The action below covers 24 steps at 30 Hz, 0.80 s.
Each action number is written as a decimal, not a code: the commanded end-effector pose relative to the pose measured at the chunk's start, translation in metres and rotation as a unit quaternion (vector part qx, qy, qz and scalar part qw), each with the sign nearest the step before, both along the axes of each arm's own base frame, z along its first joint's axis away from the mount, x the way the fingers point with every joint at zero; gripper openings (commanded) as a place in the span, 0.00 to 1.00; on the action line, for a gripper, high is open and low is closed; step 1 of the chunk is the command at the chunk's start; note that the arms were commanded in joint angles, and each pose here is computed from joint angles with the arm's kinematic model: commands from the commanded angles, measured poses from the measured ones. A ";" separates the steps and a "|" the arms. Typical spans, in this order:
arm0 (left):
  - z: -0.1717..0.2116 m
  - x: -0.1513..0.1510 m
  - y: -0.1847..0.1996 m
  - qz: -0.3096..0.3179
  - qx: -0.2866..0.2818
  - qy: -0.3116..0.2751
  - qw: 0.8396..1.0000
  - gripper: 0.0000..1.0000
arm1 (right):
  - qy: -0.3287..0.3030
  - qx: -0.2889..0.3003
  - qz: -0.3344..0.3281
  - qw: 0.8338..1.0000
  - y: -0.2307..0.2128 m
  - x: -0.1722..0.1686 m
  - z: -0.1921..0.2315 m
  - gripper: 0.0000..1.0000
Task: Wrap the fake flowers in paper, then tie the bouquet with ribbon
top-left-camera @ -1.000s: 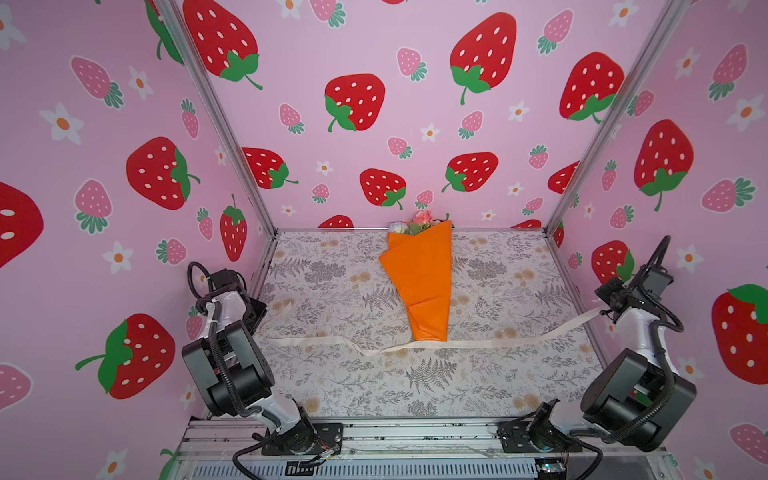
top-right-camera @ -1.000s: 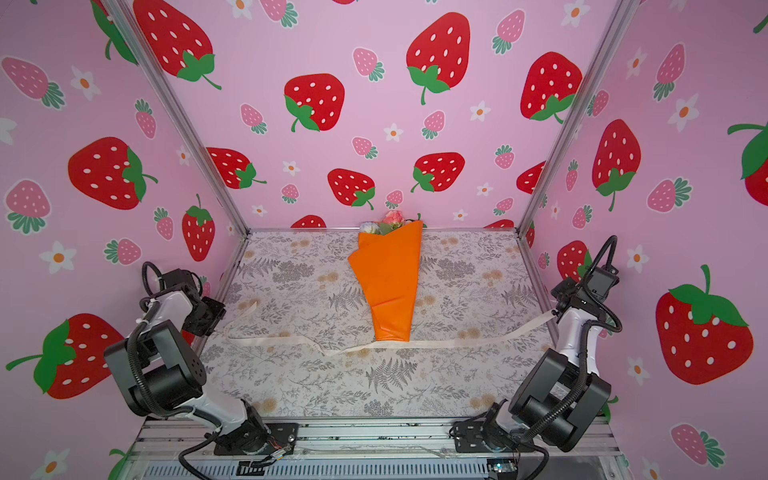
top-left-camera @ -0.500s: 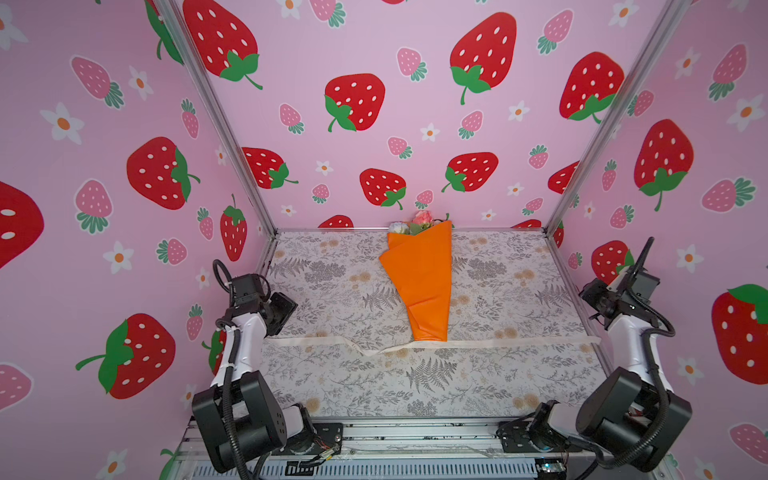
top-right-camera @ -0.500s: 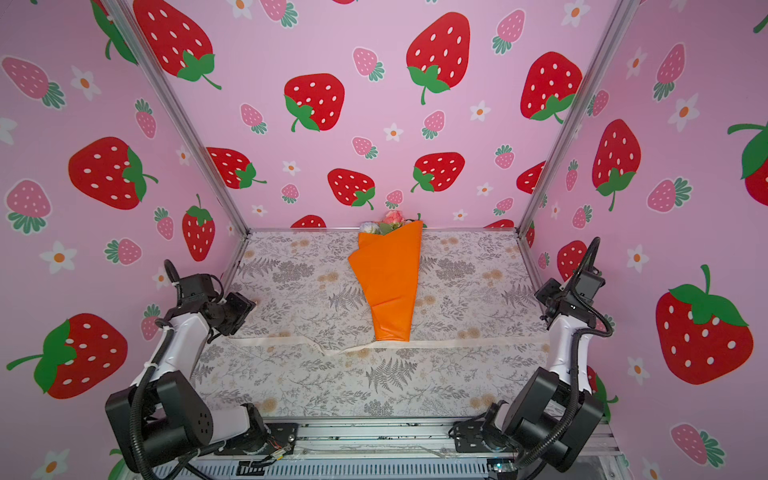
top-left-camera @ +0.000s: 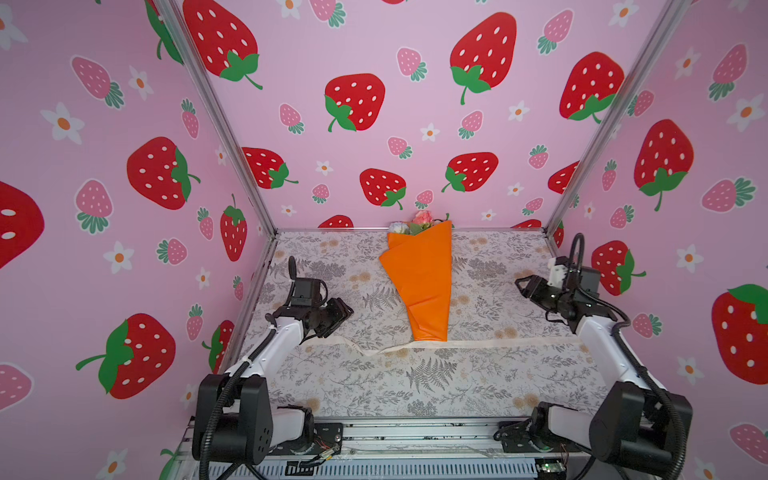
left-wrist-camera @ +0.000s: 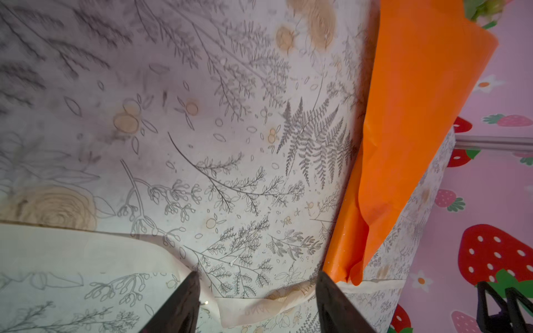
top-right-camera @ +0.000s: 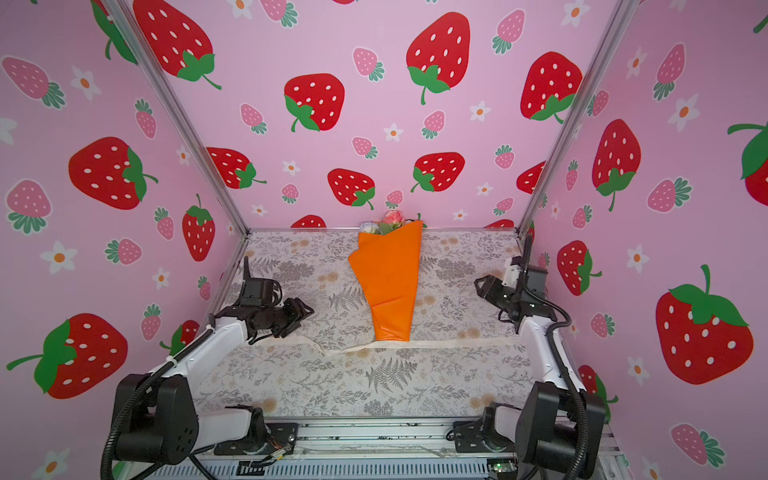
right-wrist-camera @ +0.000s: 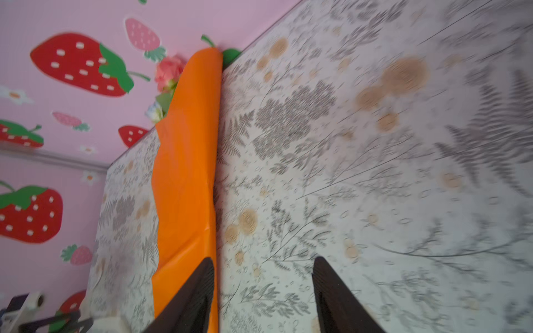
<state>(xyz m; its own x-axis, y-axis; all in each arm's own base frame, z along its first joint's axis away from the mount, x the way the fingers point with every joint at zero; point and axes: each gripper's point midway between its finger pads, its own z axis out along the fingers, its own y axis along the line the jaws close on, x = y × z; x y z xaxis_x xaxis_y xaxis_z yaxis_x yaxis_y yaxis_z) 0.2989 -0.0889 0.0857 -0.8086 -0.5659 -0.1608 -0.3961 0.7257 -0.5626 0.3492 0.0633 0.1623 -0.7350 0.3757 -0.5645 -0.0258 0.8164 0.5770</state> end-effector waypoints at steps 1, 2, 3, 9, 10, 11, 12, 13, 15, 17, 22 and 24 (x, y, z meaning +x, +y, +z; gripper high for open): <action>-0.025 -0.029 0.022 0.073 0.047 0.069 0.994 0.66 | 0.027 0.009 0.028 0.999 0.028 -0.017 -0.020 0.58; -0.030 -0.035 0.028 0.086 0.057 0.080 0.992 0.66 | 0.035 0.011 0.030 0.999 0.033 -0.023 -0.027 0.58; -0.034 -0.039 0.033 0.095 0.070 0.084 0.989 0.67 | 0.039 0.014 0.038 0.998 0.040 -0.028 -0.031 0.58; -0.045 -0.033 0.043 0.115 0.092 0.092 0.985 0.67 | 0.050 0.005 0.057 0.997 0.058 -0.040 -0.041 0.58; -0.046 -0.032 0.042 0.113 0.093 0.094 0.985 0.67 | 0.053 0.005 0.060 0.997 0.059 -0.041 -0.042 0.58; -0.048 -0.030 0.041 0.110 0.093 0.098 0.985 0.67 | 0.056 0.004 0.061 0.997 0.060 -0.042 -0.044 0.58; -0.050 -0.028 0.040 0.107 0.091 0.100 0.985 0.67 | 0.058 0.003 0.062 0.996 0.061 -0.042 -0.045 0.58; -0.052 -0.025 0.038 0.103 0.087 0.101 0.986 0.66 | 0.061 0.002 0.062 0.996 0.061 -0.043 -0.047 0.58; -0.056 -0.021 0.036 0.102 0.085 0.105 0.986 0.63 | 0.063 0.003 0.064 0.996 0.063 -0.043 -0.048 0.58; -0.061 -0.021 0.030 0.094 0.071 0.115 0.986 0.60 | 0.065 0.004 0.066 0.996 0.065 -0.044 -0.050 0.58; -0.073 -0.019 0.031 0.096 0.075 0.126 0.984 0.35 | 0.078 0.009 0.079 0.994 0.073 -0.047 -0.056 0.58; -0.073 -0.016 0.035 0.097 0.083 0.124 0.984 0.23 | 0.081 0.013 0.084 0.993 0.077 -0.048 -0.058 0.58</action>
<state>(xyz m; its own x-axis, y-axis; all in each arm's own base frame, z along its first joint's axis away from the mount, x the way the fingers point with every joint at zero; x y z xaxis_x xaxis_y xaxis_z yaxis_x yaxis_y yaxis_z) 0.2841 -0.0593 0.0193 -0.7190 -0.6905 -0.0797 -0.6288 0.6950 -0.3486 0.3022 0.1342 0.1081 -0.8607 0.2580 -0.4389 -0.0627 0.8018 0.5942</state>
